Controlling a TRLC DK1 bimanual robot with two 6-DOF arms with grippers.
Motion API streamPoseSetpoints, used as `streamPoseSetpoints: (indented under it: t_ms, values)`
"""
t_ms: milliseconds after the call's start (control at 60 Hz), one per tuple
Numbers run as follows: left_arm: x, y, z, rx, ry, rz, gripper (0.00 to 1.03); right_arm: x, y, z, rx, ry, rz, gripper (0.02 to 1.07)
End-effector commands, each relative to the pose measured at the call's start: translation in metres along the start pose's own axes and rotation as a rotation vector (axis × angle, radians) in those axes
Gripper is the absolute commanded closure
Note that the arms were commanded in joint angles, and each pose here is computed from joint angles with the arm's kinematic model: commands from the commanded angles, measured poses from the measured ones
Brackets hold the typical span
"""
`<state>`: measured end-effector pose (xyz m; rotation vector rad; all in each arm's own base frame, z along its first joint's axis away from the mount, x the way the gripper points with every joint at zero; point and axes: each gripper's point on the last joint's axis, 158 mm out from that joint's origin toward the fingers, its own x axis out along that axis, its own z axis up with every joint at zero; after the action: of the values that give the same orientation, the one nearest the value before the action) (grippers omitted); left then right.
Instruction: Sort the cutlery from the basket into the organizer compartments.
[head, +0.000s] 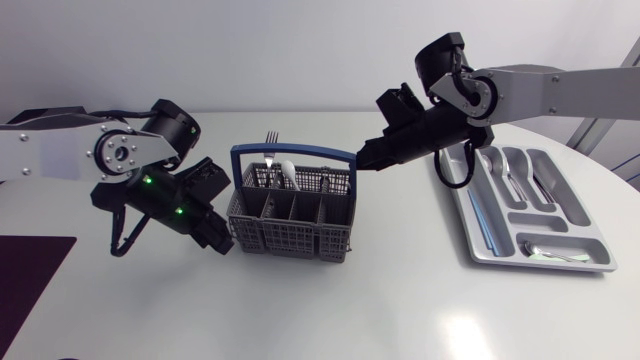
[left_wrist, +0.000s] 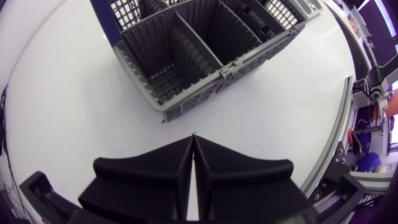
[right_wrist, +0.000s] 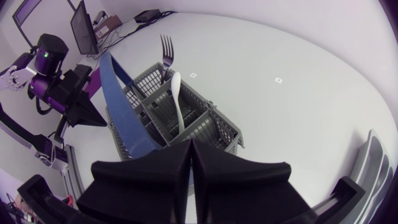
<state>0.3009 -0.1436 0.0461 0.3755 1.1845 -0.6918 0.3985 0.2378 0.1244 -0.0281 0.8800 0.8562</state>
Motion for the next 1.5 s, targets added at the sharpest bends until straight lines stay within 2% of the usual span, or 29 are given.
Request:
streamPoseSetpoints:
  t_ms: [0,250,583,683,800,900,1033,1183,1483]
  values:
    - [0.011,0.002,0.000,0.013,0.013,-0.005,1.00,0.004,0.006,-0.003,0.043,0.024,0.040,1.02]
    - [0.019,0.026,0.030,0.021,-0.030,0.021,1.00,0.001,0.028,-0.025,0.027,0.066,0.091,1.02]
    - [0.021,0.068,0.037,-0.012,-0.039,0.056,1.00,-0.010,0.072,-0.050,-0.038,0.105,0.133,1.02]
    - [0.012,0.077,0.035,-0.025,-0.058,0.075,1.00,-0.015,0.059,-0.048,-0.019,0.090,0.104,1.02]
    - [0.001,0.088,0.030,-0.049,-0.075,0.094,1.00,-0.018,0.019,-0.043,0.020,0.061,0.015,1.02]
    - [0.007,0.097,0.022,-0.066,-0.059,0.091,1.00,-0.007,-0.023,-0.047,0.062,0.062,-0.067,1.02]
    - [0.009,0.102,0.023,-0.074,-0.064,0.095,1.00,0.009,-0.047,-0.050,0.089,0.075,-0.090,1.02]
    - [0.015,0.088,0.030,-0.053,-0.070,0.055,1.00,0.026,-0.054,-0.057,0.103,0.104,-0.081,1.02]
    - [0.034,0.067,0.051,-0.011,-0.069,0.022,1.00,0.029,-0.024,-0.058,0.093,0.112,0.021,1.02]
